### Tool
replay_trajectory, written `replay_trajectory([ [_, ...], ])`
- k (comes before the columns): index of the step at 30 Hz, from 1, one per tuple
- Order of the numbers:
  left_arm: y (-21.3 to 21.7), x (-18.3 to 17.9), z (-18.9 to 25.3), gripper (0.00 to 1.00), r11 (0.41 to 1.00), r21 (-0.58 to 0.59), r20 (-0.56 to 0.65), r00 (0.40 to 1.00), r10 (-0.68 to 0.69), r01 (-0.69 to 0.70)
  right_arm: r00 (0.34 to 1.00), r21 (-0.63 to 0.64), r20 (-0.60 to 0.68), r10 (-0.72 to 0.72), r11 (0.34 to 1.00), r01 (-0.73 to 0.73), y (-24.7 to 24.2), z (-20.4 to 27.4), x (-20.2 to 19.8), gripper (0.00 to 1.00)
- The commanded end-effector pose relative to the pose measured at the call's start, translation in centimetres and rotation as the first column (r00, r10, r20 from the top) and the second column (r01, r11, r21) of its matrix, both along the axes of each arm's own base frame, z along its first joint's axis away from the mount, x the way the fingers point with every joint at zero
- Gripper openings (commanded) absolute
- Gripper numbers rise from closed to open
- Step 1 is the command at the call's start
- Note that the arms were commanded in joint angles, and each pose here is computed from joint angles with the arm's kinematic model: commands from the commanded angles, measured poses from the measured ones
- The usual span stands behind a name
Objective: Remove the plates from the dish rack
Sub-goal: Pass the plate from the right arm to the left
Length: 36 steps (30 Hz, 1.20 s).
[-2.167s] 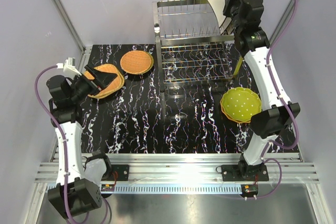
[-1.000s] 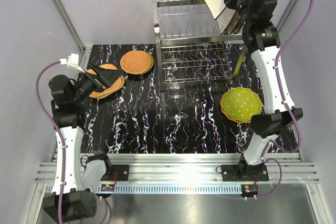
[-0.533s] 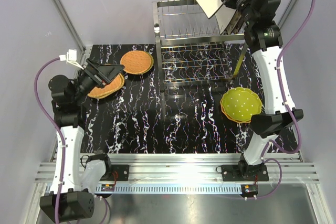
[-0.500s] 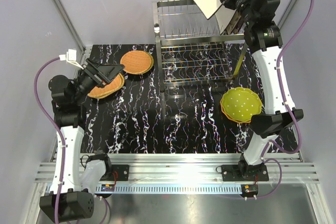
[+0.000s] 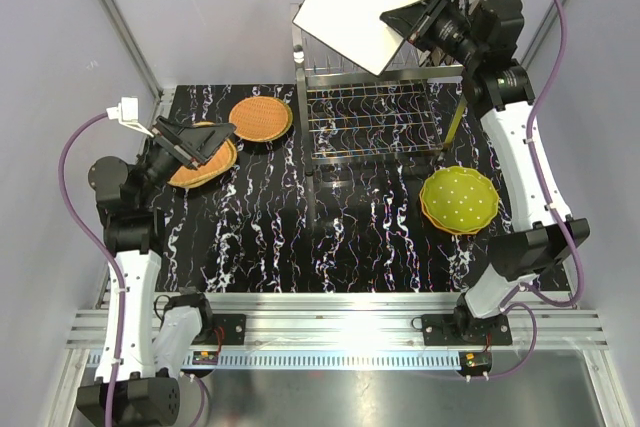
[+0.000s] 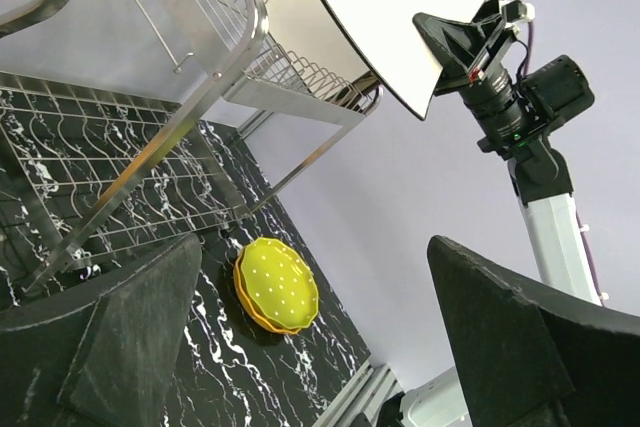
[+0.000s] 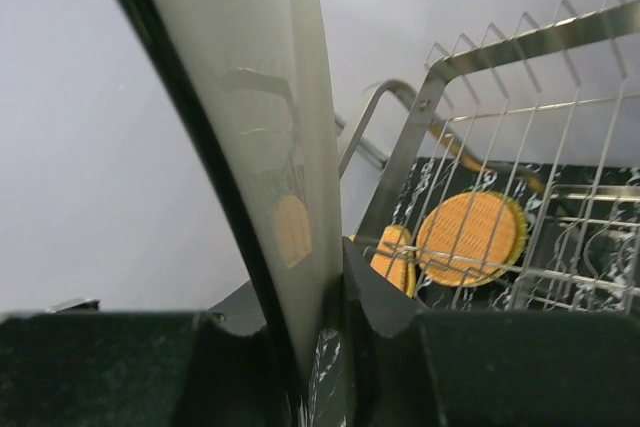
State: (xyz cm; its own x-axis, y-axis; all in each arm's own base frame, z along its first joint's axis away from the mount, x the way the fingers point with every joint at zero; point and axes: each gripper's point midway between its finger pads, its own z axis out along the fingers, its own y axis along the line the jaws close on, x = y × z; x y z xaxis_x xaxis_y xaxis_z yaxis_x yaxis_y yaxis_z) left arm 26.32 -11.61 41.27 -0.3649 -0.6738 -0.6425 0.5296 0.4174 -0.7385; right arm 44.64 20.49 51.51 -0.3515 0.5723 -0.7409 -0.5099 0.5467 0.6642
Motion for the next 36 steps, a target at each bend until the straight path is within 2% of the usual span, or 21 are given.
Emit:
replay_trajectory([
  [1, -0.5, -1.0, 0.8, 0.99, 1.0, 0.0, 0.05, 0.998, -0.027, 0.028, 0.919, 0.116, 0.38, 0.108, 0.98, -0.163, -0.1, 12.3, -9.4, 0.0],
  [16, -1.5, -1.8, 1.3, 0.99, 0.996, 0.031, 0.081, 0.993, -0.087, 0.085, 0.887, 0.05, 0.314, 0.339, 0.927, -0.372, 3.7, 7.8, -14.5, 0.0],
  [25, -2.6, -2.3, 1.2, 0.99, 0.985, 0.051, 0.083, 0.982, -0.167, 0.163, 0.784, -0.033, 0.303, 0.541, 0.829, -0.559, 6.9, 3.7, -18.2, 0.0],
  [34, -3.7, -3.4, 1.0, 0.99, 0.965, 0.079, 0.103, 0.961, -0.256, 0.248, 0.724, -0.102, 0.268, 0.636, 0.766, -0.635, 8.3, 0.5, -20.2, 0.0],
  [36, -4.0, -3.5, 0.9, 0.93, 0.96, 0.08, 0.096, 0.957, -0.275, 0.268, 0.704, -0.123, 0.255, 0.663, 0.744, -0.656, 9.0, -0.6, -20.9, 0.0],
])
